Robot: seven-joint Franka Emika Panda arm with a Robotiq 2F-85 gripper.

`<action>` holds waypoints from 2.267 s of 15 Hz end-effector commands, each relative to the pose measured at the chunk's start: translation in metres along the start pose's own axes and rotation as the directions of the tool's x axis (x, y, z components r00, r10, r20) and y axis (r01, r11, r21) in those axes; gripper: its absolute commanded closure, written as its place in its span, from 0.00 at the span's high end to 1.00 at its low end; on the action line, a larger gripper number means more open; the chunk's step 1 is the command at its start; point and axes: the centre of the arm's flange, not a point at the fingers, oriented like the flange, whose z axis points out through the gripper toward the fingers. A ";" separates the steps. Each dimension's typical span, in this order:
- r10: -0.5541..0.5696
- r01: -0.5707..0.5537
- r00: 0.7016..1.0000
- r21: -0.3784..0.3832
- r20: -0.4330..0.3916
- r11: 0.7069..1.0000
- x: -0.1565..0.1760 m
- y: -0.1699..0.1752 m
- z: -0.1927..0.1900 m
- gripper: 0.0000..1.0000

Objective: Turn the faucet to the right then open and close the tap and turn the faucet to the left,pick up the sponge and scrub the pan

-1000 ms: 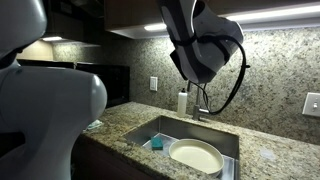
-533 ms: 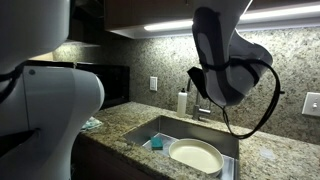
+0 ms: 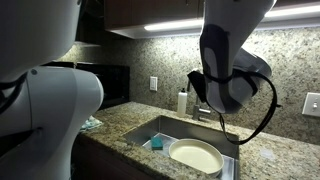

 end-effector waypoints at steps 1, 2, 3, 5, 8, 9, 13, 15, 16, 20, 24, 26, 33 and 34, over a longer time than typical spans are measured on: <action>-0.006 0.006 1.000 0.011 0.015 1.000 -0.004 -0.004 0.001 1.00; -0.038 0.038 0.999 0.004 0.039 0.999 -0.002 -0.010 0.004 1.00; -0.069 0.070 0.997 -0.013 0.038 0.997 0.004 -0.015 0.008 1.00; -0.126 0.126 0.991 -0.008 0.041 0.992 0.013 -0.026 0.017 1.00; -0.215 0.215 0.977 -0.035 0.016 0.976 0.032 -0.043 0.031 1.00; -0.233 0.233 0.972 -0.055 0.002 0.971 0.038 -0.046 0.034 1.00; -0.291 0.290 0.957 -0.085 0.006 0.953 0.065 -0.045 0.051 1.00; -0.327 0.328 0.945 -0.095 0.022 0.940 0.071 -0.042 0.062 1.00; -0.351 0.352 0.936 -0.100 0.031 0.930 0.072 -0.042 0.066 1.00; -0.442 0.444 0.896 -0.092 0.047 0.891 0.074 -0.049 0.080 1.00; -0.493 0.496 0.868 -0.065 0.053 0.866 0.081 -0.052 0.092 1.00; -0.512 0.515 0.857 -0.052 0.059 0.856 0.083 -0.052 0.099 1.00; -0.505 0.506 0.863 -0.062 0.036 0.860 0.020 -0.024 0.103 1.00; -0.502 0.503 0.864 -0.061 0.034 0.862 0.023 -0.021 0.105 1.00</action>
